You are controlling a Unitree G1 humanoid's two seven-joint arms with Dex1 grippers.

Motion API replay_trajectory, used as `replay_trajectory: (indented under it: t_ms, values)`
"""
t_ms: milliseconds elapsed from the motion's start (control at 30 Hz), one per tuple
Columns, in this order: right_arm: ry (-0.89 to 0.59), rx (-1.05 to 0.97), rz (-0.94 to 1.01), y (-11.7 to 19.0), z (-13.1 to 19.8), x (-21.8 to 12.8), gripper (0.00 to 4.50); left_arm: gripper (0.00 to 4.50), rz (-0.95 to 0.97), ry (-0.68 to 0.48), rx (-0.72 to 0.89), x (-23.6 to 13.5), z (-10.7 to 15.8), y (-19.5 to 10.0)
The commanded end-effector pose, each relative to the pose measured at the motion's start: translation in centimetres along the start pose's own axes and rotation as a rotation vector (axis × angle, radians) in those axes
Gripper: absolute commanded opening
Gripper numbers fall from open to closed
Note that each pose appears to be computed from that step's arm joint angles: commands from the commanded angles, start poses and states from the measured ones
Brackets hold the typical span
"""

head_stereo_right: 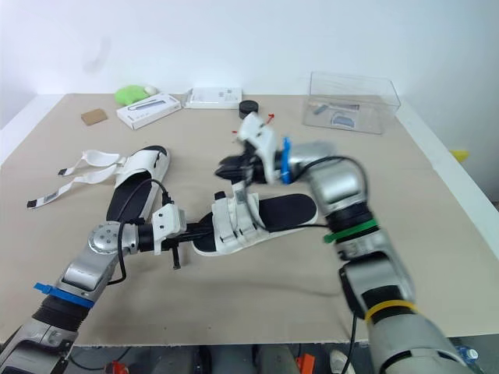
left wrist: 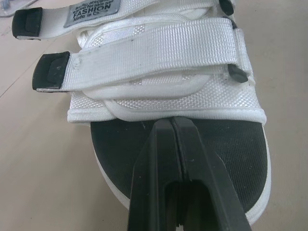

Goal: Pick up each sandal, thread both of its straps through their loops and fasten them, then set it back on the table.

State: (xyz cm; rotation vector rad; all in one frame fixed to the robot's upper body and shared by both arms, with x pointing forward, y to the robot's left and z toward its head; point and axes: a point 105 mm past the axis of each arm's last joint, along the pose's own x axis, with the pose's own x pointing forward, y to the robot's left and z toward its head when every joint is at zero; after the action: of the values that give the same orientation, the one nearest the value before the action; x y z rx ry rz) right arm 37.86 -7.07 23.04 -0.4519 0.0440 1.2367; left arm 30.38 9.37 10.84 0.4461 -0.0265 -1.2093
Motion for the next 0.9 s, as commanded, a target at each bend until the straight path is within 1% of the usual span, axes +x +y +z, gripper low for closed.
replay_trajectory:
  t_ms: [33,67,100,133,167,200,267,300,333,367,467,600,833,900]
  values:
    - [0.125,-0.049,-0.004,-1.4,-5.2,-5.6,2.79,0.52,-0.001,-0.081,0.011,-1.3,2.3,0.3]
    - [0.153,-0.052,0.022,-1.1,-6.6,-6.1,3.21,0.87,0.003,-0.101,0.002,-1.6,2.8,0.5]
    - [0.167,-0.054,0.041,-0.9,-7.4,-6.3,3.35,0.96,0.006,-0.114,-0.008,-1.8,3.1,0.6]
    - [0.173,-0.067,0.067,-0.5,-7.9,-6.2,3.93,1.56,0.009,-0.134,-0.022,-2.1,3.5,0.7]
    - [0.164,-0.062,0.091,-0.2,-8.4,-5.9,4.29,1.86,0.01,-0.162,-0.044,-2.6,4.3,0.9]
    - [0.147,-0.058,0.11,0.1,-8.6,-5.5,4.5,2.28,0.013,-0.188,-0.06,-3.2,4.9,1.2]
    - [0.126,-0.049,0.137,0.3,-8.9,-5.0,4.5,3.2,0.018,-0.224,-0.089,-4.4,6.1,1.6]
    - [0.12,-0.051,0.149,0.4,-8.8,-4.7,4.5,3.58,0.018,-0.226,-0.092,-4.8,6.4,1.6]
    - [0.107,-0.049,0.162,0.5,-8.7,-4.4,4.5,4.09,0.019,-0.221,-0.089,-5.5,6.5,1.7]
    - [0.086,-0.054,0.179,0.6,-8.3,-3.7,4.5,4.48,0.021,-0.207,-0.083,-6.2,6.6,1.6]
    - [0.042,-0.079,0.238,1.3,-7.5,-1.9,4.5,4.48,0.025,-0.163,-0.071,-7.8,6.4,1.2]
    - [-0.006,-0.117,0.306,2.4,-6.6,0.5,4.5,4.48,0.016,-0.119,-0.058,-8.8,6.0,0.2]
    - [-0.019,-0.051,0.365,3.8,-7.2,2.6,4.5,4.48,0.041,-0.105,-0.039,-9.3,6.0,-0.4]
    - [-0.03,-0.005,0.351,3.6,-7.1,2.8,3.98,4.5,0.047,-0.099,-0.035,-9.3,5.9,-0.7]
